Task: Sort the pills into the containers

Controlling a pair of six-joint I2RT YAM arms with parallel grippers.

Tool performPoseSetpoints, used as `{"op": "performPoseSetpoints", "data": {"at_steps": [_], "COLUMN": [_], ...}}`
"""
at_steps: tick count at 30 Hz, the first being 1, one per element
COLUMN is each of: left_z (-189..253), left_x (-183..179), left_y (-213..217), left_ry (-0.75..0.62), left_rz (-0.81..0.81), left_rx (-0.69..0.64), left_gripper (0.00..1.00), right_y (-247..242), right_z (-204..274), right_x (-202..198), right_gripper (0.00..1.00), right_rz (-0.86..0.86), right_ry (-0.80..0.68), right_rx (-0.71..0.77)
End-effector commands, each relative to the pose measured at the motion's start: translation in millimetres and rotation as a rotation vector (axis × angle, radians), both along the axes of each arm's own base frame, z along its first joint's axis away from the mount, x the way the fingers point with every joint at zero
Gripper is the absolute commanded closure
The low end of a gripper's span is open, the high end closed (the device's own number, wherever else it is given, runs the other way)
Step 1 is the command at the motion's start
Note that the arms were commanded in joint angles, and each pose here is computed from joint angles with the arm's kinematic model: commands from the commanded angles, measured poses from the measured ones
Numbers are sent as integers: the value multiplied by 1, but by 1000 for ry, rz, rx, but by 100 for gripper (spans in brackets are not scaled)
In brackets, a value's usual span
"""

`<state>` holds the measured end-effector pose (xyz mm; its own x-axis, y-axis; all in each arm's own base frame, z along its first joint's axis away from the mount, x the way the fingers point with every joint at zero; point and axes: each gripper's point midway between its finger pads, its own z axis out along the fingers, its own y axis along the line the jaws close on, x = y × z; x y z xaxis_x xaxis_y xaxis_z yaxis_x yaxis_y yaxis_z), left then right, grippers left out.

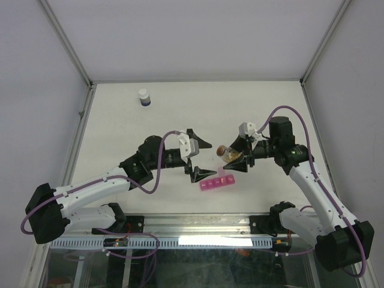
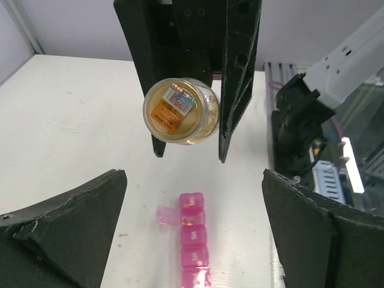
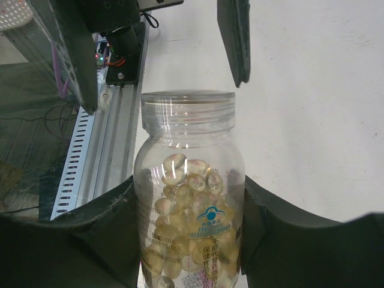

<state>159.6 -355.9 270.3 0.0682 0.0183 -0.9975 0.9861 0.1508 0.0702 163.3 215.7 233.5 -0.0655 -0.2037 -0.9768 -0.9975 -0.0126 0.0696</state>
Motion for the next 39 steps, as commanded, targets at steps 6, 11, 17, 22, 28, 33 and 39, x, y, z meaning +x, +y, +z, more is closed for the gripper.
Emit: {"op": "performPoseSetpoints", "data": {"at_steps": [6,11,17,22,28,33,39], "left_z": [65,69,57,59,59,59,60], "left_x": [-5,5,20,24,18,8,-8], "left_y": [23,2,-16,-26,-36,-41,-49], "left_ry": [479,571,582,561,565,575,557], "left_rz": [118,319,428,440,394,334,224], "left_rx": [-353,-263,-160,-120,-94,-77,-42], "left_gripper": [18,27,27,33,43,55,72], "right_y": [2,2,2,2,2,2,2], "right_z": [22,20,20,21,21,21,21], "right_x": [8,9,9,9,8,8,8], "right_gripper": [100,100,100,100,100,100,100], "right_rz": [-2,-3,-3,-1,0,1,0], "right_ry": [-86,-81,-82,-83,-82,-84,-85], "right_rx": [29,28,28,29,29,29,30]}}
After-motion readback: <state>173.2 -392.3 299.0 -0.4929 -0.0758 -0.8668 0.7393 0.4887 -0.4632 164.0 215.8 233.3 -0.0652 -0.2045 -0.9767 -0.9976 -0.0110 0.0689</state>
